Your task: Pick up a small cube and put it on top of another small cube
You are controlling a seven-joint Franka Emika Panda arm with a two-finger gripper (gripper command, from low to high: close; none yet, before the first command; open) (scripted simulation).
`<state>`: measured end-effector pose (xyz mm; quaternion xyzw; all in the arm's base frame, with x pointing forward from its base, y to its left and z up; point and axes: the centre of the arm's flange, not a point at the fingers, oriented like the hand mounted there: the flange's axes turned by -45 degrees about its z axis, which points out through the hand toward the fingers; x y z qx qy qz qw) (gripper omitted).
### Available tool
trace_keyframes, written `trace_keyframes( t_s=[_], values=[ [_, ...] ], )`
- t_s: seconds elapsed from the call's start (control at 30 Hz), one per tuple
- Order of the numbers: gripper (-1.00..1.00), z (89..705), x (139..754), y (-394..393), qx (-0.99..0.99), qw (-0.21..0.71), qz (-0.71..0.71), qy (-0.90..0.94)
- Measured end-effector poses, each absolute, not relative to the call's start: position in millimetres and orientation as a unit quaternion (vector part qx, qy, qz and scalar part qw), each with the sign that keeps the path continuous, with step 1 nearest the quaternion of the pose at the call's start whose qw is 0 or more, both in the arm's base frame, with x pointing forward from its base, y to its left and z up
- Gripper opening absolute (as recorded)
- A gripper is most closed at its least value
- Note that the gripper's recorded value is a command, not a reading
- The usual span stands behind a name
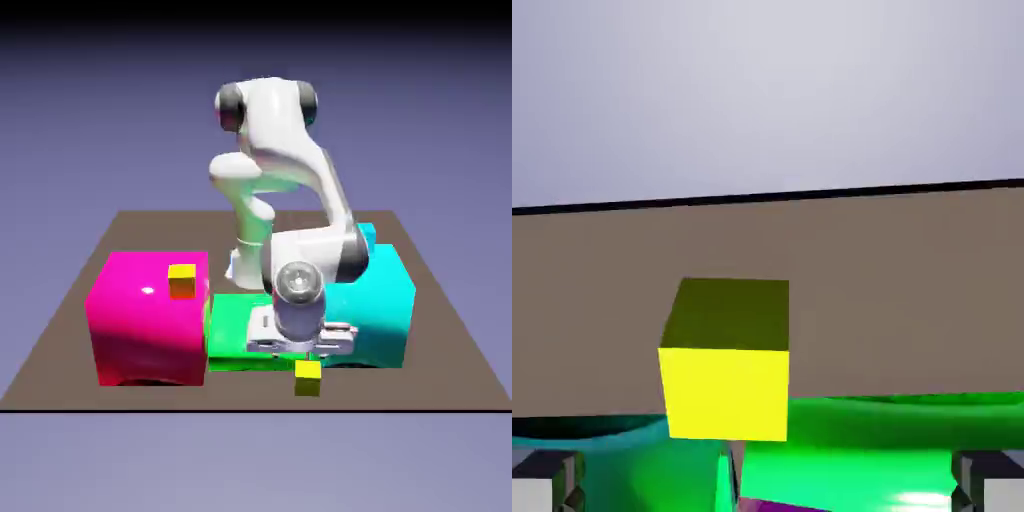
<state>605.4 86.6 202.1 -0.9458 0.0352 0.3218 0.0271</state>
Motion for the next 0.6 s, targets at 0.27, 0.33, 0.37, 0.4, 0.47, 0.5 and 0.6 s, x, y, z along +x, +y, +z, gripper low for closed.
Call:
trace_keyframes(
  t_s=[0.27, 0.33, 0.37, 0.4, 0.47, 0.5, 0.6],
  values=[
    [0.00, 137.7, 602.8, 103.4, -0.893, 0.018, 0.448, 0.037],
    [0.00, 117.2, 588.1, 105.0, -0.893, 0.019, 0.448, 0.036],
    [0.00, 107.2, 580.2, 105.7, -0.893, 0.019, 0.448, 0.036],
    [0.00, 97.5, 571.9, 106.2, -0.893, 0.019, 0.448, 0.036],
    [-1.00, 87.8, 562.9, 106.6, -0.893, 0.018, 0.448, 0.036],
    [-1.00, 87.8, 562.9, 106.6, -0.893, 0.018, 0.448, 0.036],
    [-1.00, 106.9, 579.8, 105.9, -0.893, 0.019, 0.448, 0.037]
  ],
)
